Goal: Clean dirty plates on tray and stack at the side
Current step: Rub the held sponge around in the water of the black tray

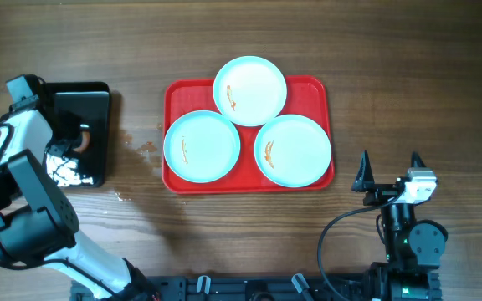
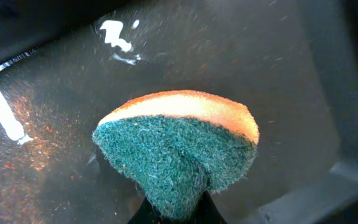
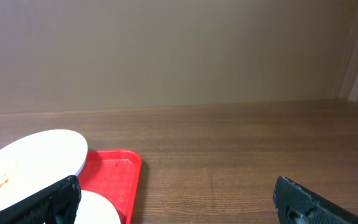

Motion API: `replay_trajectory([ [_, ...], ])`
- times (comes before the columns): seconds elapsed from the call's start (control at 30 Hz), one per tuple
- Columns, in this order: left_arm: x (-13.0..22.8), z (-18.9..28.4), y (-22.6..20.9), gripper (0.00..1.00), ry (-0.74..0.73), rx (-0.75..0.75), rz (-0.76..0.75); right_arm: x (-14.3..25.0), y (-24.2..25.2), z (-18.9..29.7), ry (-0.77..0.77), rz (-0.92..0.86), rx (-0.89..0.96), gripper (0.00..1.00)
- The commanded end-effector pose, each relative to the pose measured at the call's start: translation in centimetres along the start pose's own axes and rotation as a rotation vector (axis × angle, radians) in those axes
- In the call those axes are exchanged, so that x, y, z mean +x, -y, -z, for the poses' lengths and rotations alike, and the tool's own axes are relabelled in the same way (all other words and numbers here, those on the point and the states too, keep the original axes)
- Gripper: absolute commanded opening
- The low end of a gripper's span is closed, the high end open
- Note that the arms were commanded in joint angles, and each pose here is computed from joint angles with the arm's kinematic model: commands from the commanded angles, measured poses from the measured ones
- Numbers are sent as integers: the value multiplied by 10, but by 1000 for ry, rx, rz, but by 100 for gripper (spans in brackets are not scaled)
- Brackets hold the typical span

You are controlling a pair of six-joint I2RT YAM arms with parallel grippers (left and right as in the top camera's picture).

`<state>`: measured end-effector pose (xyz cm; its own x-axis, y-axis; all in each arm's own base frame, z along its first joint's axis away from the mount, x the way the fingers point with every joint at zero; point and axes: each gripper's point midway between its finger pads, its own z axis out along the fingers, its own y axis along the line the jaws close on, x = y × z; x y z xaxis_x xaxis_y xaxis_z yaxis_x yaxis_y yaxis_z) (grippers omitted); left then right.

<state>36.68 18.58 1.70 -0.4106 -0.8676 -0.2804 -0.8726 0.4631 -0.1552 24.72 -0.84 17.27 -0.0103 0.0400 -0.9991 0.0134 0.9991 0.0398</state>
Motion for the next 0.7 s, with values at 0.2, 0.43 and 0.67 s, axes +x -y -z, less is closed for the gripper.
replay_trajectory([
  [0.2,5,-4,6,4,-30,42,-61,-1,4,0,4,13,19,100],
  [0.43,5,-3,6,100,-32,48,-60,-1,4,0,4,14,19,100],
  [0.67,12,-3,2,97,-60,28,-61,-1,4,0,4,13,19,100],
])
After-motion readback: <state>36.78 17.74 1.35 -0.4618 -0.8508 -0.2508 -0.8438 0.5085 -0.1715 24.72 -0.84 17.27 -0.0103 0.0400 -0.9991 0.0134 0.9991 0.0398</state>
